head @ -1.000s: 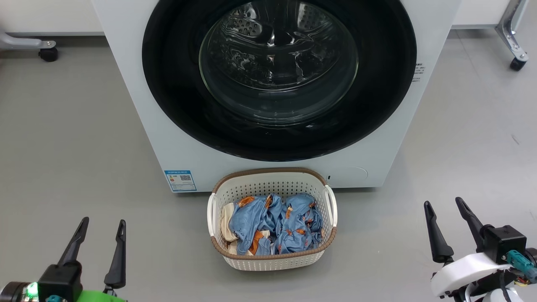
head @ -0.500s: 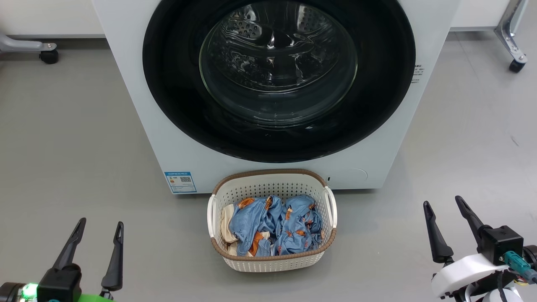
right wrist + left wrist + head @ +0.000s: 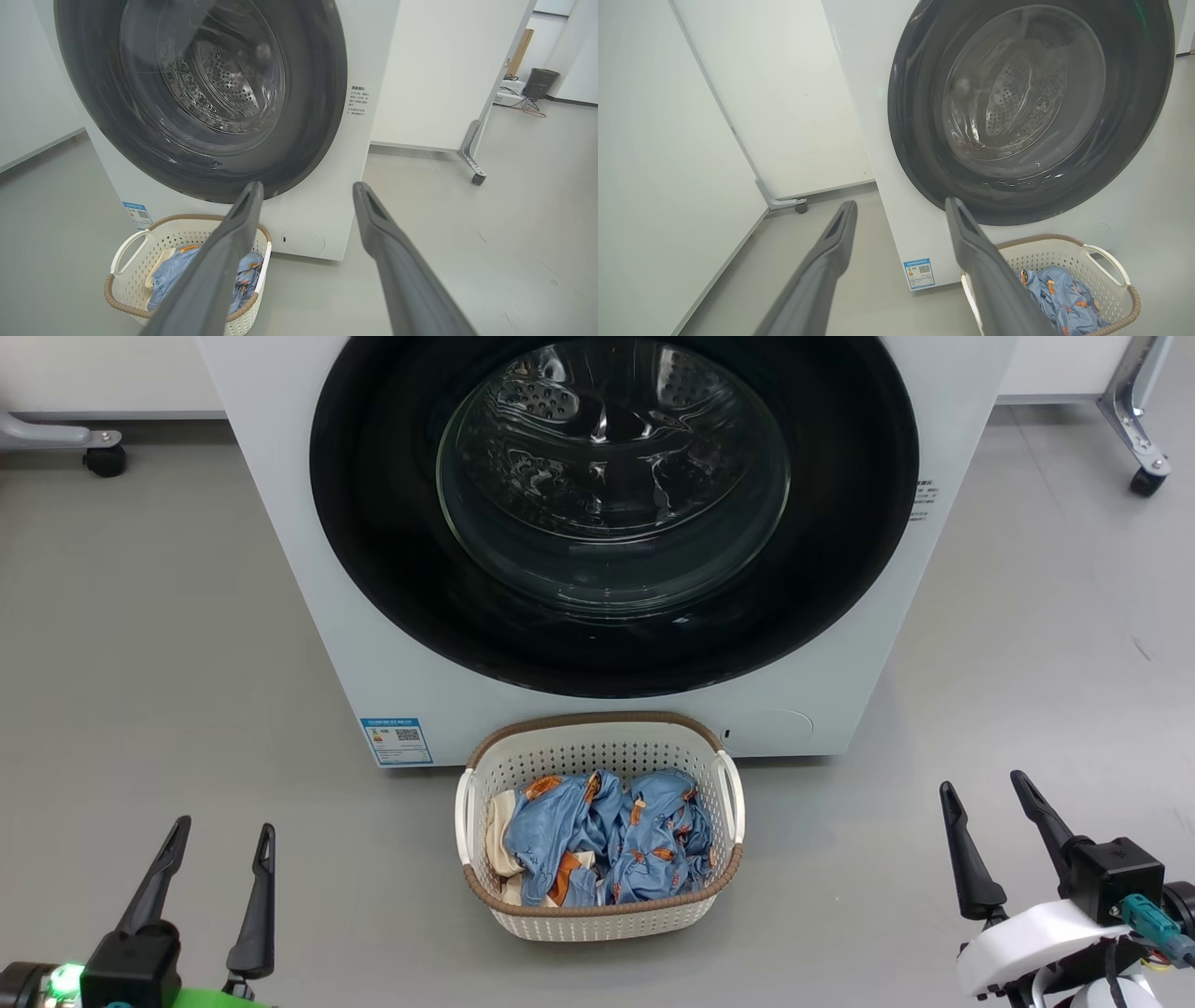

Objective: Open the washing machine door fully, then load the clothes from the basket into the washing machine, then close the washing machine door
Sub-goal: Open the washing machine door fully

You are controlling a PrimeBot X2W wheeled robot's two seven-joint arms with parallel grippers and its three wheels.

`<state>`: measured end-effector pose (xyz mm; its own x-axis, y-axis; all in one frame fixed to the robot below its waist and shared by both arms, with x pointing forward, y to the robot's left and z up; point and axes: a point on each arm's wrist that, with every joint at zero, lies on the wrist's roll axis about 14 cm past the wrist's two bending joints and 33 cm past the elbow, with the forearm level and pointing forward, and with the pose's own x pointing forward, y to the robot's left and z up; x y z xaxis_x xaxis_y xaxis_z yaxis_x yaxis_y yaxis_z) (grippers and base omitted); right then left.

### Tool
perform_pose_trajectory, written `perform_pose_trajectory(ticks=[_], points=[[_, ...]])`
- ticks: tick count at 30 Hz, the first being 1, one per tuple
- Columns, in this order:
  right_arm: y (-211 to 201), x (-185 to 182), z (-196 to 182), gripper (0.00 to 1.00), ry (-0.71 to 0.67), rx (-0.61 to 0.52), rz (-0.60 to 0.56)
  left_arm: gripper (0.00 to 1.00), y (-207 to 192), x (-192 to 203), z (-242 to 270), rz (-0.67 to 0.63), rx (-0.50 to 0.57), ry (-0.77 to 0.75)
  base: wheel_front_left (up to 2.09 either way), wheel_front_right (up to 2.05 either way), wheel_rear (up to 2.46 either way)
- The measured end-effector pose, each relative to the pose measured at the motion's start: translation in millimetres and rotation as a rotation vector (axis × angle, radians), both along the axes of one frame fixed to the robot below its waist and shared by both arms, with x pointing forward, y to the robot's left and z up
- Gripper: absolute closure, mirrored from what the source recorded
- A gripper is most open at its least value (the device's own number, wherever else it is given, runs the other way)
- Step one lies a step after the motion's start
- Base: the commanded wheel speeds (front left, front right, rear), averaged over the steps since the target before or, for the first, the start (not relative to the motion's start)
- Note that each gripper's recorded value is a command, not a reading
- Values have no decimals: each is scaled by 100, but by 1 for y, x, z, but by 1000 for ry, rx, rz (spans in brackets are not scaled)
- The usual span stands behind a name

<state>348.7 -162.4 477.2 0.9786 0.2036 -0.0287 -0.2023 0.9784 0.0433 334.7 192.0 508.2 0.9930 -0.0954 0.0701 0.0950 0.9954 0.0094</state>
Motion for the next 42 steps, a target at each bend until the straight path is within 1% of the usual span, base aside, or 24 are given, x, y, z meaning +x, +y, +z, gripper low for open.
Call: perform_pose_trajectory(ticks=[12, 20, 24, 31, 42], points=[[-2, 0, -2, 0, 6, 3, -7, 0, -2, 2, 2, -5, 2, -7, 52, 52, -104], [-1, 1, -4, 0, 11, 15, -14, 0, -2, 3, 0, -4, 2, 0, 76, 76, -152], [-2, 2, -5, 0, 14, 17, -17, 0, -2, 4, 0, 0, -20, -1, 91, 91, -182], [-1, 3, -6, 0, 17, 16, -16, 0, -1, 4, -1, 6, -16, 3, 80, 80, -160], [-4, 5, -5, 0, 15, 36, -39, 0, -3, 4, -3, 1, -24, 7, 58, 58, -116]])
